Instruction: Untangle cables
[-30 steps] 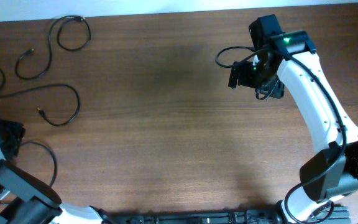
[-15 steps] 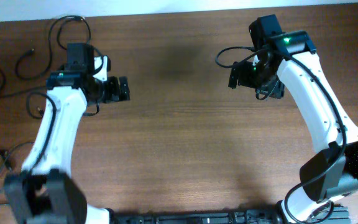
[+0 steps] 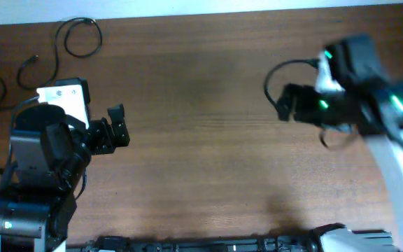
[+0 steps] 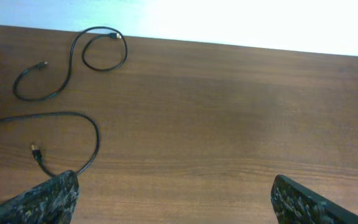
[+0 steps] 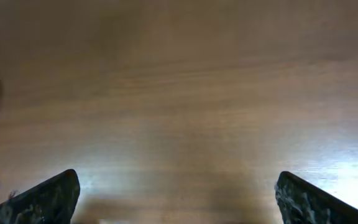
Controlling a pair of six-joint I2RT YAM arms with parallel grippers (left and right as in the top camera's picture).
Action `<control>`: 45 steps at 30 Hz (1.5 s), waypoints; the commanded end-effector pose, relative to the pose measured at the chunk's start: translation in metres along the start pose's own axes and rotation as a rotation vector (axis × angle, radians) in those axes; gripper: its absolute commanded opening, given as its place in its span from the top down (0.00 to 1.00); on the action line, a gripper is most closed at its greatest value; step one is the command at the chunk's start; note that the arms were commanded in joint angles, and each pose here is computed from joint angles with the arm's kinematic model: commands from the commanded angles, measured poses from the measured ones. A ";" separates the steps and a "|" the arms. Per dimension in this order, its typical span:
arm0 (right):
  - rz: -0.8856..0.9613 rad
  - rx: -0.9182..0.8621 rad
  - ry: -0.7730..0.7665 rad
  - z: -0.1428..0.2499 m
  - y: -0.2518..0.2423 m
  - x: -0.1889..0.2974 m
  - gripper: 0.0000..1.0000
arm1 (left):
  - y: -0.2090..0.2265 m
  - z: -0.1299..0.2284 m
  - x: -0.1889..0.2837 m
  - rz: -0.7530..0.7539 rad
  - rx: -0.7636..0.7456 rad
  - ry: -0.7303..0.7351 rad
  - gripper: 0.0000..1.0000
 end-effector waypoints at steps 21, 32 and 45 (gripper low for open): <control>-0.157 0.230 -0.473 0.096 -0.057 0.029 0.02 | 0.001 -0.001 0.003 -0.014 0.011 -0.011 0.01; -0.377 0.365 -0.932 0.113 -0.096 -0.056 0.02 | 0.001 -0.001 0.003 -0.014 0.011 -0.011 0.01; -0.314 0.310 -1.256 0.103 -0.116 -0.092 0.02 | 0.001 -0.001 0.003 -0.014 0.011 -0.011 0.01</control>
Point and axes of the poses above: each gripper's point midway between its finger pads, its own x axis back along the fingers, its own y axis along the line the jaws close on, z = x × y, the point moved 9 cm from there along x, back along the fingers, and after that the axes turned 9 degrees about -x, right-handed, at the moved point
